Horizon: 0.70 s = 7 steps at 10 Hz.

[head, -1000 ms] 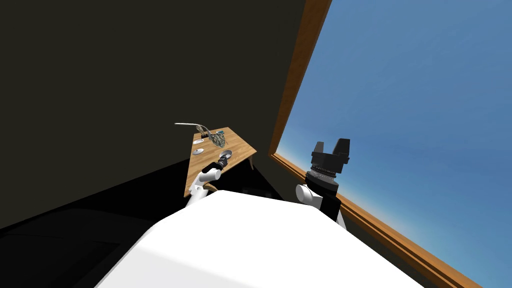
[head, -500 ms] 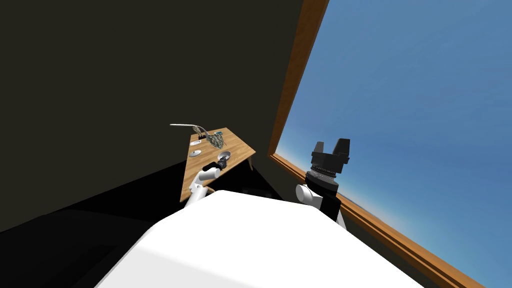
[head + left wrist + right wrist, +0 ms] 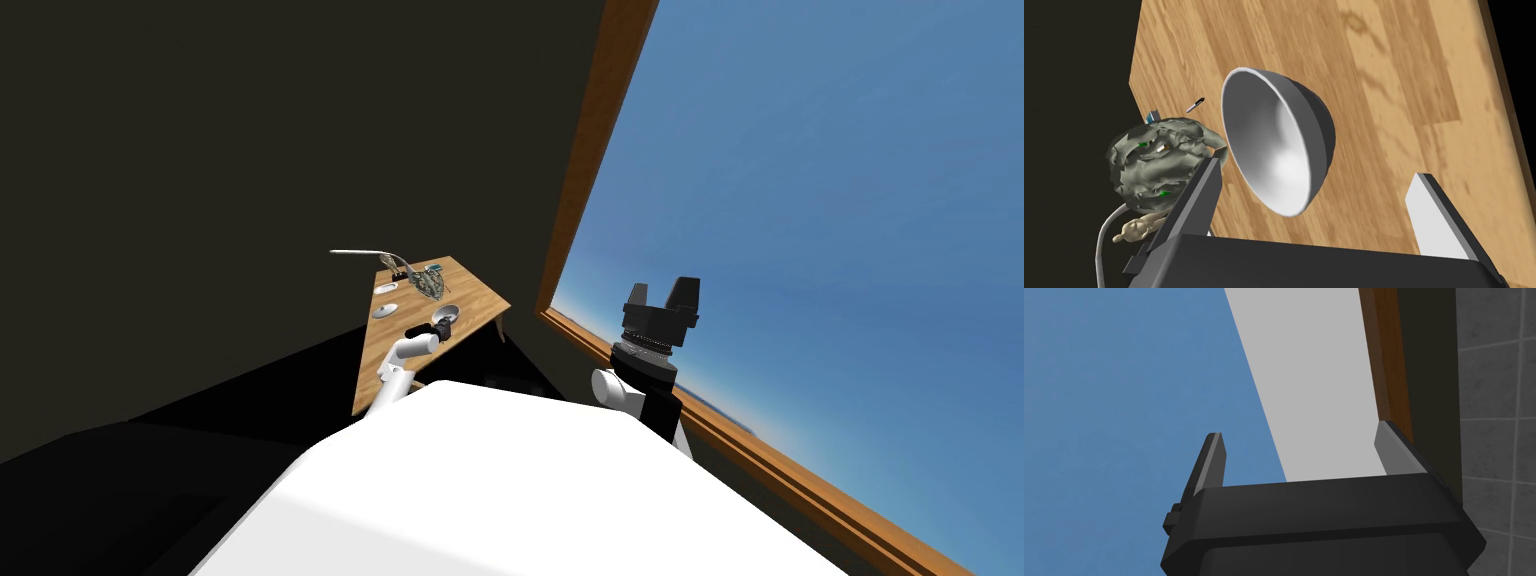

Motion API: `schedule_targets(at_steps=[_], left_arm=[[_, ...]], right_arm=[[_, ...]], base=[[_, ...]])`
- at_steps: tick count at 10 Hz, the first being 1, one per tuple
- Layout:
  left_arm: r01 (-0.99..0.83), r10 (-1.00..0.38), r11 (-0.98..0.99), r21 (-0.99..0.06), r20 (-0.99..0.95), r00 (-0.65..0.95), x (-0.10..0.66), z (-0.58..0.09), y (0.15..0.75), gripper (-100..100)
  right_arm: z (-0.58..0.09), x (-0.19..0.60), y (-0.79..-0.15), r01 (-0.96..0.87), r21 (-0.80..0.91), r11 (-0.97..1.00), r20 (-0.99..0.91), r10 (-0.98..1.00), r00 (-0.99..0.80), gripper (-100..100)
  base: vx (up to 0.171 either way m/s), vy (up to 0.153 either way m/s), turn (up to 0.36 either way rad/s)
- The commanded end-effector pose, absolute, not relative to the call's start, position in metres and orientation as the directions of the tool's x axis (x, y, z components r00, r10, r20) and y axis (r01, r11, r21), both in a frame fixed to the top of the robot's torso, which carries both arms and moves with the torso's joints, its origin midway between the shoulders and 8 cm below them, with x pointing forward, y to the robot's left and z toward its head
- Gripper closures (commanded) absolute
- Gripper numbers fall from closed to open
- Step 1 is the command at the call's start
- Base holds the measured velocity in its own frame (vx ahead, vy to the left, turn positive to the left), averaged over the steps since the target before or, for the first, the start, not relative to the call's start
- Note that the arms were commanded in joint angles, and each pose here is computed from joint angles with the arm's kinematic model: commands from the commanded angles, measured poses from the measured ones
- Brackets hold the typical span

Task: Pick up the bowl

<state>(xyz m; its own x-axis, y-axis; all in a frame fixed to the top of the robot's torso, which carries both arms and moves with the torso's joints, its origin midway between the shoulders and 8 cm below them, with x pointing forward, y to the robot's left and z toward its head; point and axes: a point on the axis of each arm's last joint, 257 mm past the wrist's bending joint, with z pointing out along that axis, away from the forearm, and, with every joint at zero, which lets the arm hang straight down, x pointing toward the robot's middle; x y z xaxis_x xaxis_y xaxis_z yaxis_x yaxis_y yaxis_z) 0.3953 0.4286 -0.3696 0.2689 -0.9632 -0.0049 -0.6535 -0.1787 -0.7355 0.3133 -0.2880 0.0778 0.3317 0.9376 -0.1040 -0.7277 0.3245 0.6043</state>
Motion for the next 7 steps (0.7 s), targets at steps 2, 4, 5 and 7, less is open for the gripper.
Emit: schedule_targets(at_steps=[2,4,5,7], left_arm=[[-0.700,-0.959,-0.197,-0.687,-0.014,0.283,0.384,-0.382,0.436,-100],[-0.728,-0.956,-0.209,-0.653,-0.020,0.293,0.377,-0.390,0.441,-100],[-0.746,-0.953,-0.220,-0.628,-0.027,0.303,0.371,-0.395,0.447,-100],[-0.770,-0.949,-0.233,-0.594,-0.032,0.313,0.363,-0.402,0.451,-100]], right_arm=[[0.078,0.313,-0.288,-0.728,0.604,0.325,-0.104,0.938,0.332,0],[0.078,0.313,-0.288,-0.728,0.604,0.325,-0.104,0.938,0.332,0],[0.078,0.313,-0.288,-0.728,0.604,0.325,-0.104,0.938,0.332,0],[0.078,0.313,-0.288,-0.728,0.604,0.325,-0.104,0.938,0.332,0]], base=[[0.044,0.026,-0.028],[0.047,0.023,-0.030],[0.080,0.046,-0.052],[0.080,0.052,-0.036]])
